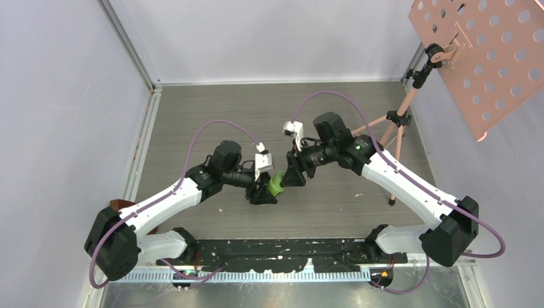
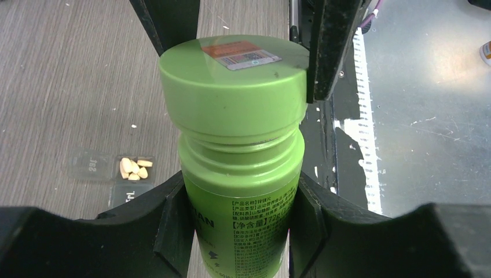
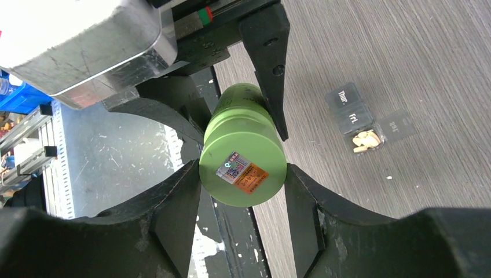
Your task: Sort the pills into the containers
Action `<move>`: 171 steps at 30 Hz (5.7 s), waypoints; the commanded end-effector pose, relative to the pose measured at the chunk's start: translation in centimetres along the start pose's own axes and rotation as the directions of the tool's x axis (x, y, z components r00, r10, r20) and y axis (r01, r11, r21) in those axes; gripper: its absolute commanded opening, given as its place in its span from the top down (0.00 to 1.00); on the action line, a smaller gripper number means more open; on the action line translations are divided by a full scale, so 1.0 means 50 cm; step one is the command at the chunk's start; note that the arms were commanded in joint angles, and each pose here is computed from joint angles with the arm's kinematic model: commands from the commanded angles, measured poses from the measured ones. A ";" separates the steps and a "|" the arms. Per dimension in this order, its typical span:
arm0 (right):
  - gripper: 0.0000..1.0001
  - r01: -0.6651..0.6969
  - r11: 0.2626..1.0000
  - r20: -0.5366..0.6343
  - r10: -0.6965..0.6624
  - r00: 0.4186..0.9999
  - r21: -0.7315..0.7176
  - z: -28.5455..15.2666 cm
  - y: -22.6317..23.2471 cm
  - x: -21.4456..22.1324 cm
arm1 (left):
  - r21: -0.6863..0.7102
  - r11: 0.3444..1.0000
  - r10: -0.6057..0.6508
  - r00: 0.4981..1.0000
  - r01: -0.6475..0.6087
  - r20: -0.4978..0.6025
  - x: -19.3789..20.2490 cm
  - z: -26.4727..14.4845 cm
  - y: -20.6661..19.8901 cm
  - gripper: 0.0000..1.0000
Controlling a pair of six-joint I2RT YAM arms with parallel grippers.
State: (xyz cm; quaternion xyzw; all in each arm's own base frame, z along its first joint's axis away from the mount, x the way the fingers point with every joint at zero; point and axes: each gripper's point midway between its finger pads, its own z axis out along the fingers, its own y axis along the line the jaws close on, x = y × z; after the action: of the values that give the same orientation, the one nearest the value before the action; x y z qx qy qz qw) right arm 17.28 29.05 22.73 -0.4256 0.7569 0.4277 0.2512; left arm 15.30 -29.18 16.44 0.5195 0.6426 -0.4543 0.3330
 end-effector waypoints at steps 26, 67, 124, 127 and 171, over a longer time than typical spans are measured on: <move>0.59 -0.176 0.983 -0.089 0.179 0.980 0.044 0.053 -0.011 0.027 | -0.096 0.986 0.147 0.985 -0.138 0.093 -0.070 -0.005 0.033 1.00; 0.50 -0.803 0.505 0.166 0.804 0.571 0.317 0.110 -0.085 -0.027 | -0.562 0.667 0.647 0.754 -0.489 0.111 -0.118 -0.063 0.112 1.00; 0.00 0.441 0.876 0.193 -0.475 0.858 0.194 -0.101 0.054 -0.117 | 0.066 0.911 0.388 0.902 -0.406 0.190 -0.073 -0.007 -0.030 1.00; 0.00 0.493 0.852 0.153 -0.518 0.842 0.174 -0.087 0.062 -0.102 | 0.077 0.915 0.377 0.907 -0.396 0.190 -0.074 -0.004 -0.029 1.00; 0.94 0.223 0.960 0.069 -0.237 0.969 0.172 0.031 0.041 -0.045 | -0.254 0.857 0.499 0.844 -0.448 0.195 -0.123 -0.028 0.060 1.00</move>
State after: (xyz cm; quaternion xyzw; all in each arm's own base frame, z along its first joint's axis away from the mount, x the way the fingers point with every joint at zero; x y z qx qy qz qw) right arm 16.29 30.39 22.45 -0.5308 0.7033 0.3183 0.3497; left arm 17.18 -29.70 17.50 0.5892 0.5282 -0.3962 0.4657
